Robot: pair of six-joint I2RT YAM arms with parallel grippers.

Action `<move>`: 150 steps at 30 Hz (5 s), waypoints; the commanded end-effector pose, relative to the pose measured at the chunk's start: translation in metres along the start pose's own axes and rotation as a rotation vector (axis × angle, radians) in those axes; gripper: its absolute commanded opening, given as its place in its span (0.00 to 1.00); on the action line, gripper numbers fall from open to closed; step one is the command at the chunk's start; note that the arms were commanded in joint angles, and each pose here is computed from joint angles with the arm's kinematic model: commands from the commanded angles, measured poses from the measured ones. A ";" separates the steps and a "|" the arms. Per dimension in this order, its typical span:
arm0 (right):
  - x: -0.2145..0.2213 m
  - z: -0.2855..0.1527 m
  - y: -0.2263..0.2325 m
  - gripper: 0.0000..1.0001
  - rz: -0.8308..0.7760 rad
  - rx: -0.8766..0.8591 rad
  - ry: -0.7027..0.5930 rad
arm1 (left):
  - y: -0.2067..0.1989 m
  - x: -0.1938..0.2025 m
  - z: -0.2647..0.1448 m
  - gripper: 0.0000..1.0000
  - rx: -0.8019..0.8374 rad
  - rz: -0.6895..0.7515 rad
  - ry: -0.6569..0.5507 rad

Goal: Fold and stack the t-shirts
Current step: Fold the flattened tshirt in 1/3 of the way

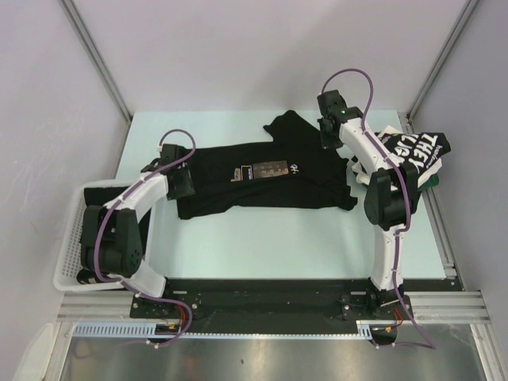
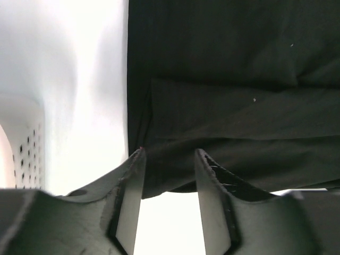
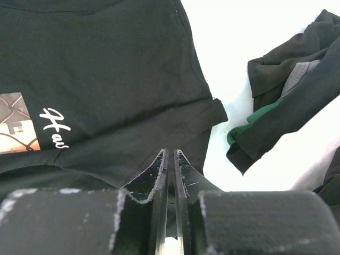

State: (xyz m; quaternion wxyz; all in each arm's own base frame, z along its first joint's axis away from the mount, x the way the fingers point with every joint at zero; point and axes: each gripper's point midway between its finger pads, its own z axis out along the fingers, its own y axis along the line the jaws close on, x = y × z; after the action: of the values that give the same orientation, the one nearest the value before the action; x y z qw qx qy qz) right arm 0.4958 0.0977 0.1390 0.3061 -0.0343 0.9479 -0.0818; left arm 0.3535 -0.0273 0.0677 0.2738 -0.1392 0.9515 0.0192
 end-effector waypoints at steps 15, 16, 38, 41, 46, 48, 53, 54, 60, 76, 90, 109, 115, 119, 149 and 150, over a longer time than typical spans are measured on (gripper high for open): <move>-0.003 -0.025 -0.019 0.12 0.015 0.029 -0.047 | -0.006 0.004 0.025 0.46 0.003 0.012 0.021; -0.004 -0.026 -0.021 0.12 0.019 0.029 -0.051 | -0.006 0.005 0.026 0.45 0.002 0.013 0.023; 0.005 -0.014 -0.019 0.11 0.021 0.032 -0.009 | -0.004 -0.019 0.022 0.00 -0.038 0.031 -0.010; 0.005 -0.012 -0.017 0.11 0.023 0.027 -0.006 | -0.005 -0.034 0.014 0.00 -0.043 0.032 -0.039; 0.006 -0.008 -0.011 0.11 0.015 0.023 0.003 | -0.009 -0.053 0.011 0.00 -0.043 0.036 -0.075; 0.006 -0.007 -0.010 0.10 0.008 0.022 0.007 | -0.008 -0.051 0.019 0.00 -0.057 0.048 -0.062; 0.008 -0.008 -0.013 0.10 -0.001 0.037 0.010 | -0.010 -0.054 0.036 0.00 -0.069 0.047 -0.057; 0.008 -0.008 -0.014 0.10 0.002 0.037 0.009 | -0.011 -0.056 0.040 0.00 -0.069 0.047 -0.057; 0.006 -0.008 -0.015 0.11 0.001 0.044 -0.003 | -0.014 -0.061 0.060 0.28 -0.098 0.047 -0.039; -0.049 -0.025 0.012 0.15 0.007 -0.032 -0.136 | -0.017 -0.154 0.039 0.66 -0.105 0.039 -0.275; -0.017 -0.026 -0.010 0.17 0.015 -0.009 -0.096 | 0.007 -0.186 0.117 0.62 -0.139 -0.063 -0.215; -0.014 -0.022 -0.017 0.17 -0.004 0.030 -0.084 | 0.003 -0.195 0.148 0.59 -0.045 -0.131 -0.232; -0.016 -0.022 -0.017 0.17 -0.006 0.033 -0.086 | 0.004 -0.196 0.154 0.53 -0.057 -0.143 -0.220; -0.016 -0.020 -0.017 0.17 -0.008 0.033 -0.082 | 0.004 -0.200 0.160 0.31 -0.059 -0.147 -0.209; -0.145 0.117 0.077 0.52 0.066 -0.239 -0.474 | -0.001 -0.185 0.067 0.00 0.003 -0.015 -0.216; -0.146 0.118 0.071 0.53 0.072 -0.231 -0.478 | -0.002 -0.185 0.065 0.00 0.008 -0.008 -0.213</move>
State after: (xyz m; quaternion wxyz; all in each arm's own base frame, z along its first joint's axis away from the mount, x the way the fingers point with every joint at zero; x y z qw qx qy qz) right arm 0.6505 0.1664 0.0684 0.4397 -0.0613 0.8957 0.0235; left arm 0.5390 0.0326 0.0723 0.3449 -0.1690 0.9224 0.0407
